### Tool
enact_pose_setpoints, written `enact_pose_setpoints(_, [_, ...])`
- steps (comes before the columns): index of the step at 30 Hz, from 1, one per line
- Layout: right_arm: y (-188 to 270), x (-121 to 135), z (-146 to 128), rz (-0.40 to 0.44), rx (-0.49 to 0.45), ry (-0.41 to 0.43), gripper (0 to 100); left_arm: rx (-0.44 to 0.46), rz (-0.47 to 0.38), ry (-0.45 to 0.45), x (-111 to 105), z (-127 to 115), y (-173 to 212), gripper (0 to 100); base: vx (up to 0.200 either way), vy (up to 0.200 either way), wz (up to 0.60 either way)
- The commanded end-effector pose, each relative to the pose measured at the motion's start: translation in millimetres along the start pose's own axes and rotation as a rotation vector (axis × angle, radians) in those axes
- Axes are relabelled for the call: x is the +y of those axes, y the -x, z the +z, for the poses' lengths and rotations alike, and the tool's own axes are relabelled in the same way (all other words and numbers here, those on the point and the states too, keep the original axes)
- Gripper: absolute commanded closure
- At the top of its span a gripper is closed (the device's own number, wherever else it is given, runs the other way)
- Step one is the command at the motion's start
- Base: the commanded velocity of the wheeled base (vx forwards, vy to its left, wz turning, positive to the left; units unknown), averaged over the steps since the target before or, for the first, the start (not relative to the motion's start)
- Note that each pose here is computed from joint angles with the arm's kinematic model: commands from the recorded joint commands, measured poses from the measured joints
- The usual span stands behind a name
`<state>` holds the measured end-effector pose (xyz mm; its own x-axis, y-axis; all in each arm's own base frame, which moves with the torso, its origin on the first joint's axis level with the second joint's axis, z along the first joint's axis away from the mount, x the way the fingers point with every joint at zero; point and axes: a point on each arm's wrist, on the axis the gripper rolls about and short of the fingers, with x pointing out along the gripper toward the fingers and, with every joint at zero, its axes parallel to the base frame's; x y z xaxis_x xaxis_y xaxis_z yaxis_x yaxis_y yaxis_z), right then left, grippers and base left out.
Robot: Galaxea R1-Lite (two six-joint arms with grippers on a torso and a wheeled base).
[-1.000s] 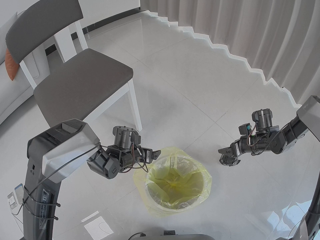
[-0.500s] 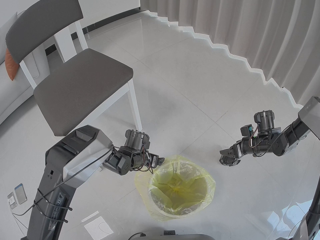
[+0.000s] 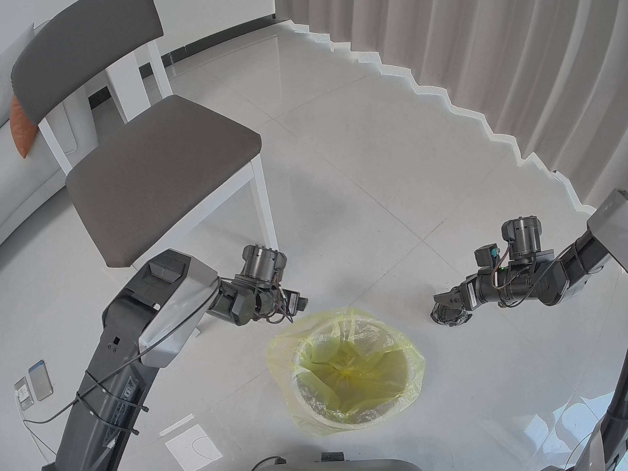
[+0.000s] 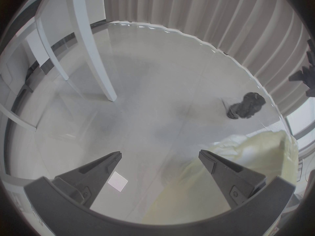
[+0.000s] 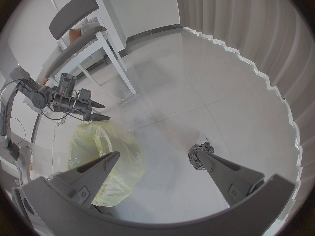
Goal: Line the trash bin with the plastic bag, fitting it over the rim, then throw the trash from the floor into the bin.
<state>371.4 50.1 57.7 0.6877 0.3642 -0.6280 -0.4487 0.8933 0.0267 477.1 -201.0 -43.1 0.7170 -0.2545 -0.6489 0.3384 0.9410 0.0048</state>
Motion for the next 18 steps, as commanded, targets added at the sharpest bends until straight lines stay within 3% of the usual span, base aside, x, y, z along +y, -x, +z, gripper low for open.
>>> enact_pose_setpoints(1, [4,-5,0,-0.011,-0.007,-0.006,0,-0.033,0.047,0.084,27,13,6,0,0.000,0.000,0.00])
enact_pose_setpoints(5, [9,-11,-1,-0.019,-0.010,-0.018,0,-0.044,0.049,0.121,41,29,42,0,0.000,0.000,0.00])
enact_pose_setpoints(9, [13,-15,-4,-0.021,-0.008,-0.028,0,-0.008,-0.003,0.119,41,20,83,0,0.000,0.000,0.00])
enact_pose_setpoints(12, [15,-20,-4,-0.035,-0.012,-0.037,0,0.006,-0.035,0.107,40,-7,115,0,0.000,0.000,0.00])
enact_pose_setpoints(18, [20,-36,-9,-0.049,-0.026,-0.050,0,0.071,-0.020,0.039,41,-50,136,0,0.000,0.000,0.00])
